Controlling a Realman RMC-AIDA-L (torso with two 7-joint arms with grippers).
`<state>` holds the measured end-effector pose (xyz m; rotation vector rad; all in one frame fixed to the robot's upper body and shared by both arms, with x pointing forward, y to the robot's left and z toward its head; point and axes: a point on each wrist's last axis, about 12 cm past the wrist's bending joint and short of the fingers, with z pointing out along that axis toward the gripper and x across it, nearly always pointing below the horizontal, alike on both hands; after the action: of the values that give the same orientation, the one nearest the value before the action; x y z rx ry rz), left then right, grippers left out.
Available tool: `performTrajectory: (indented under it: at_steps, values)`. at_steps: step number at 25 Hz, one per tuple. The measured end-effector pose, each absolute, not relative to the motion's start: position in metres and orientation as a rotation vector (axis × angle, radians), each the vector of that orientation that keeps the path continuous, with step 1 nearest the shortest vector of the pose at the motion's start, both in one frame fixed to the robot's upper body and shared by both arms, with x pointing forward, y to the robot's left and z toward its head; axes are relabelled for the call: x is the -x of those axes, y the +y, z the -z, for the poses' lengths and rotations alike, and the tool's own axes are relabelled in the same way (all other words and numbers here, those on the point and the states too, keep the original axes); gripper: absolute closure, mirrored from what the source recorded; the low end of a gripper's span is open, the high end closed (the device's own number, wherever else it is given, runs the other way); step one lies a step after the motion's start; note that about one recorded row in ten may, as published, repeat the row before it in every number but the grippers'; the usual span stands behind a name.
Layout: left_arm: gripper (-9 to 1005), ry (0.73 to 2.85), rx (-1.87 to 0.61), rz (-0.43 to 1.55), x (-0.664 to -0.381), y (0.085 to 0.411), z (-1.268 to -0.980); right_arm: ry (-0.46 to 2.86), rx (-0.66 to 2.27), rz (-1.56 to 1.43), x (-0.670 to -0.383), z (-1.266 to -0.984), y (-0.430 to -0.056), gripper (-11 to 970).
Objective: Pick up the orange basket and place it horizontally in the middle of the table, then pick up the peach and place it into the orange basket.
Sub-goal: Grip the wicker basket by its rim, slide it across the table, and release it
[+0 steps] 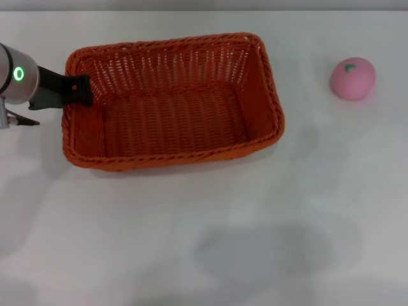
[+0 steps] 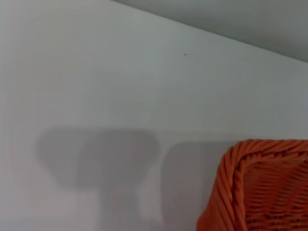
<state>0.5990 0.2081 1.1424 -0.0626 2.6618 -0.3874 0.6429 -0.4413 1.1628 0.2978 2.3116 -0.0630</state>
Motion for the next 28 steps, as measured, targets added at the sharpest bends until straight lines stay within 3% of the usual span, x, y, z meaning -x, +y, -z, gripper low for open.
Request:
performTrajectory:
  at_steps: [19, 28]
  values:
    - [864, 2.641, -0.199, 0.014, -0.628, 0.192, -1.139, 2.303, -0.303, 0.048, -0.652, -1.164, -0.435, 454]
    - [864, 2.571, -0.260, 0.004, -0.635, 0.183, -1.143, 2.304, -0.302, 0.037, -0.654, -1.163, -0.431, 454]
